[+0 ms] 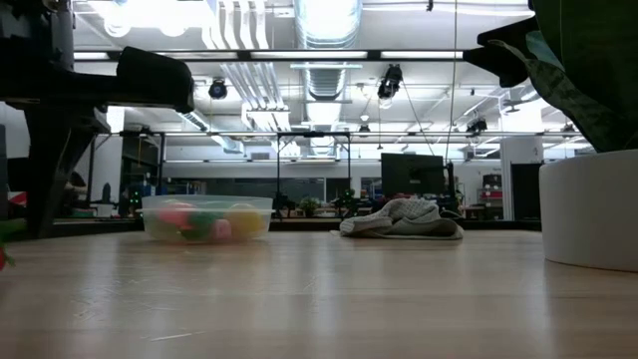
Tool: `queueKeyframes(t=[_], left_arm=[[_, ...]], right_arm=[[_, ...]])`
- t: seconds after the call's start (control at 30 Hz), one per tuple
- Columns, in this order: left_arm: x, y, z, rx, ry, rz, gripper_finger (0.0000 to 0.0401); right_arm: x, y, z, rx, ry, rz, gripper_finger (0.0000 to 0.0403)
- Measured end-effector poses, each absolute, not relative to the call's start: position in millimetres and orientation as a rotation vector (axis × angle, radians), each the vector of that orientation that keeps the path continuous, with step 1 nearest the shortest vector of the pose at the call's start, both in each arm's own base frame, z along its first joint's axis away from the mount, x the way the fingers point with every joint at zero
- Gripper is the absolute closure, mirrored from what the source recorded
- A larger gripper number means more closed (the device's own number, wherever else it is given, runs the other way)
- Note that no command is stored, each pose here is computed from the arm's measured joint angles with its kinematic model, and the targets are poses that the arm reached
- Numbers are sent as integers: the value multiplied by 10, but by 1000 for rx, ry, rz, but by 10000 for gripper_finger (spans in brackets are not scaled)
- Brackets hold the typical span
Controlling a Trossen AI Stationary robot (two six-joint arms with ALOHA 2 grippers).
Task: Pick and placing Produce into tupperware
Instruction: Put the red strawberry into the transparent container
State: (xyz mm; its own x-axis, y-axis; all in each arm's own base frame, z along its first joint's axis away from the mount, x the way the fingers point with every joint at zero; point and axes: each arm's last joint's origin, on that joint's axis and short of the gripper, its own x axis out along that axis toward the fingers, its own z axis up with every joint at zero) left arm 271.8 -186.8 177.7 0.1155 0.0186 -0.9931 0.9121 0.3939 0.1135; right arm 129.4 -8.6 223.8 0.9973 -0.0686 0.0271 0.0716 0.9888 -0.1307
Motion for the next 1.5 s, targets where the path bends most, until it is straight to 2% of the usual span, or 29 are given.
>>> queueKeyframes(t=[0.3, 0.5, 1.0, 1.13, 1.3, 1.5], left_arm=[[2733, -1885, 1685, 962, 1313, -833, 399], [2740, -1886, 1644, 974, 1328, -824, 400], [2794, -1842, 1714, 1115, 1296, -646, 401], [2823, -1784, 1783, 1141, 1287, -496, 401], [2865, -1597, 1934, 1178, 1277, -157, 401], [2889, -1226, 2056, 1091, 1316, 195, 401]], right_arm=[[1294, -87, 2238, -132, -23, -71, 161], [1294, -86, 2237, -132, -22, -70, 161], [1294, -86, 2237, -132, -22, -70, 161], [1294, -86, 2238, -132, -22, -70, 161], [1294, -86, 2238, -132, -23, -70, 161], [1294, -86, 2237, -132, -22, -70, 161]])
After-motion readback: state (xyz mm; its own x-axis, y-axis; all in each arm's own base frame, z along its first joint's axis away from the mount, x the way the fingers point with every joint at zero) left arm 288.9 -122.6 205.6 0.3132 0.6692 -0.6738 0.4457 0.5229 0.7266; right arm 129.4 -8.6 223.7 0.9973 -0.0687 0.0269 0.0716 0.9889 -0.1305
